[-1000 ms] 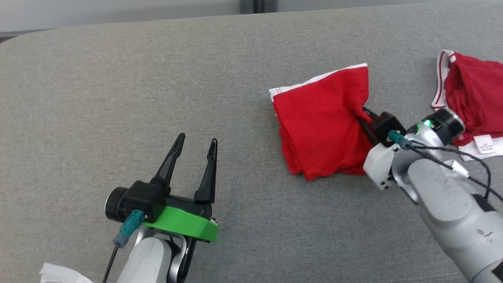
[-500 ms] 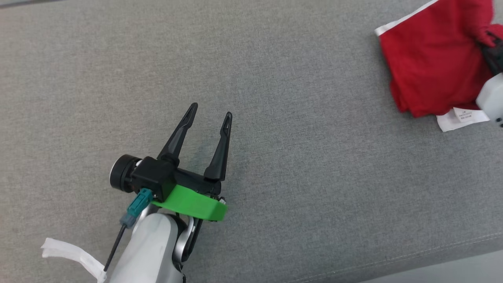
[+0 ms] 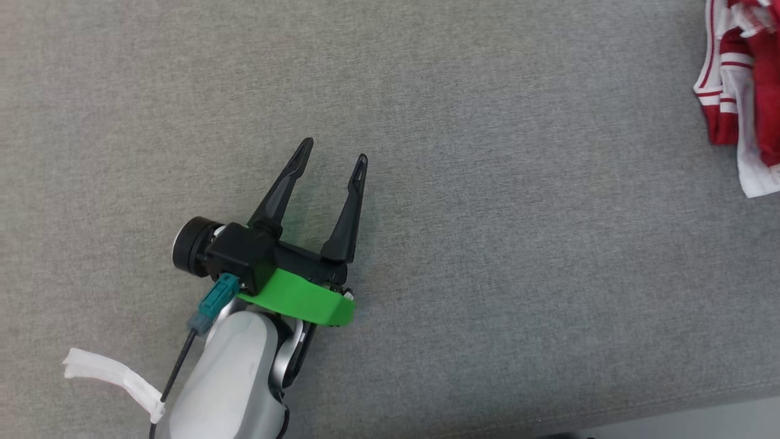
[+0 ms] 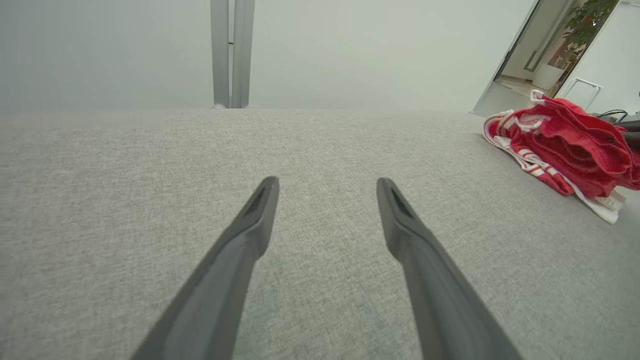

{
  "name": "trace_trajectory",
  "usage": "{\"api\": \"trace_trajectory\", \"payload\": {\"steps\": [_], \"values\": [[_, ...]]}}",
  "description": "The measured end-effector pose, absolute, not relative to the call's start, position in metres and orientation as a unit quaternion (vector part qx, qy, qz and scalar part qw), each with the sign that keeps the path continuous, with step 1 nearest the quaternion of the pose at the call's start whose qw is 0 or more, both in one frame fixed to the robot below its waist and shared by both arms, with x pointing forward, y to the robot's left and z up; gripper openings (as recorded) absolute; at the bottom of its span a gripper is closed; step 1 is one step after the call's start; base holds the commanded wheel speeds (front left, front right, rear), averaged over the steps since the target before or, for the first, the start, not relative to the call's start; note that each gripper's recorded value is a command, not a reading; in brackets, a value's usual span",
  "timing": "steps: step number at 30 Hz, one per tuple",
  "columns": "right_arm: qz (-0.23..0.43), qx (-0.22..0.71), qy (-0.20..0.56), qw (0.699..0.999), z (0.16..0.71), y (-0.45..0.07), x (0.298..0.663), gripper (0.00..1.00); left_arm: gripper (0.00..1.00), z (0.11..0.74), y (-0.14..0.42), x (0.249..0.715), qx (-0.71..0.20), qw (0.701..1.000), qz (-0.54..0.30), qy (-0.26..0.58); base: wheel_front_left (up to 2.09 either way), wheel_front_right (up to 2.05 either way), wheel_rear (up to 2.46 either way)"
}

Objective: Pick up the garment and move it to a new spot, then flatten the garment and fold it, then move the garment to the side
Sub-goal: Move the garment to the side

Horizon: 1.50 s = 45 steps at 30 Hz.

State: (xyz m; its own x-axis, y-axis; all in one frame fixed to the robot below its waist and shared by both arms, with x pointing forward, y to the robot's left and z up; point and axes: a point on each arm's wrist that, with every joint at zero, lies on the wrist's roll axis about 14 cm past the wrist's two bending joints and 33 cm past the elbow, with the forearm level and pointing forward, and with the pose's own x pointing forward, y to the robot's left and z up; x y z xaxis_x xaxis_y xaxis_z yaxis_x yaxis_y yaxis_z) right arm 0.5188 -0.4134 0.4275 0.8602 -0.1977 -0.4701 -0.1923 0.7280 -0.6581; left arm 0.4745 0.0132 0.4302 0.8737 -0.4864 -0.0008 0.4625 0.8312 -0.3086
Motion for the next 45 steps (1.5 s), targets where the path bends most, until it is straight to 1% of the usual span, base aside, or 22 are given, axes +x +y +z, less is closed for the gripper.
{"api": "trace_trajectory", "payload": {"steps": [1, 2, 4, 6, 10, 14, 18, 20, 22, 27, 28, 33, 35, 39, 45], "values": [[-0.004, -0.364, 0.268, 0.892, 0.423, -0.414, 0.519, 0.33, 1.00, 0.429, 0.016, 0.475, -0.150, 0.957, -0.244, 0.041, 0.00, 0.00, 0.00], [-0.007, -0.360, 0.272, 0.892, 0.419, -0.415, 0.519, 1.00, 1.00, 0.428, 0.019, 0.476, -0.149, 0.958, -0.240, 0.041, 0.00, 0.00, 0.00], [-0.020, -0.344, 0.288, 0.894, 0.407, -0.418, 0.517, 1.00, 1.00, 0.426, 0.026, 0.476, -0.147, 0.961, -0.231, 0.044, 0.00, 0.00, 0.00], [-0.018, -0.335, 0.296, 0.894, 0.398, -0.414, 0.514, 1.00, 1.00, 0.426, 0.033, 0.476, -0.144, 0.963, -0.223, 0.044, 0.00, 0.00, 0.00], [-0.023, -0.318, 0.267, 0.909, 0.408, -0.406, 0.519, 1.00, 1.00, 0.430, 0.040, 0.472, -0.139, 0.966, -0.213, 0.044, 0.00, 0.00, 0.00], [-0.015, -0.291, 0.218, 0.931, 0.425, -0.382, 0.526, 1.00, 1.00, 0.441, 0.044, 0.464, -0.140, 0.968, -0.207, 0.036, 0.00, 0.00, 0.00], [-0.018, -0.229, 0.134, 0.964, 0.466, -0.352, 0.537, 1.00, 1.00, 0.459, 0.049, 0.455, -0.143, 0.970, -0.196, 0.019, 0.00, 0.00, 0.00], [-0.010, -0.205, 0.091, 0.974, 0.487, -0.335, 0.538, 1.00, 1.00, 0.471, 0.052, 0.450, -0.145, 0.971, -0.192, 0.008, 0.00, 0.00, 0.00], [0.000, -0.180, 0.067, 0.981, 0.497, -0.318, 0.534, 1.00, 1.00, 0.479, 0.052, 0.444, -0.148, 0.970, -0.192, 0.000, 0.00, 0.00, 0.00], [0.029, -0.084, -0.009, 0.996, 0.528, -0.268, 0.515, 1.00, 1.00, 0.503, 0.064, 0.427, -0.148, 0.972, -0.178, -0.027, 0.00, 0.00, 0.00], [0.037, -0.060, -0.021, 0.997, 0.531, -0.256, 0.508, 1.00, 1.00, 0.508, 0.068, 0.424, -0.148, 0.973, -0.171, -0.034, 0.00, 0.00, 0.00], [0.065, -0.002, -0.063, 0.996, 0.543, -0.217, 0.476, 1.00, 1.00, 0.531, 0.081, 0.408, -0.161, 0.973, -0.155, -0.063, 0.00, 0.00, 0.00], [0.082, -0.006, -0.073, 0.994, 0.544, -0.199, 0.464, 1.00, 1.00, 0.535, 0.085, 0.401, -0.162, 0.972, -0.153, -0.069, 0.00, 0.00, 0.00], [0.085, 0.044, -0.088, 0.992, 0.545, -0.172, 0.445, 1.00, 1.00, 0.533, 0.098, 0.388, -0.159, 0.976, -0.135, -0.068, 0.00, 0.00, 0.00], [0.091, 0.089, -0.089, 0.988, 0.540, -0.147, 0.420, 1.00, 1.00, 0.529, 0.110, 0.375, -0.158, 0.979, -0.116, -0.064, 0.00, 0.00, 0.00]]}}
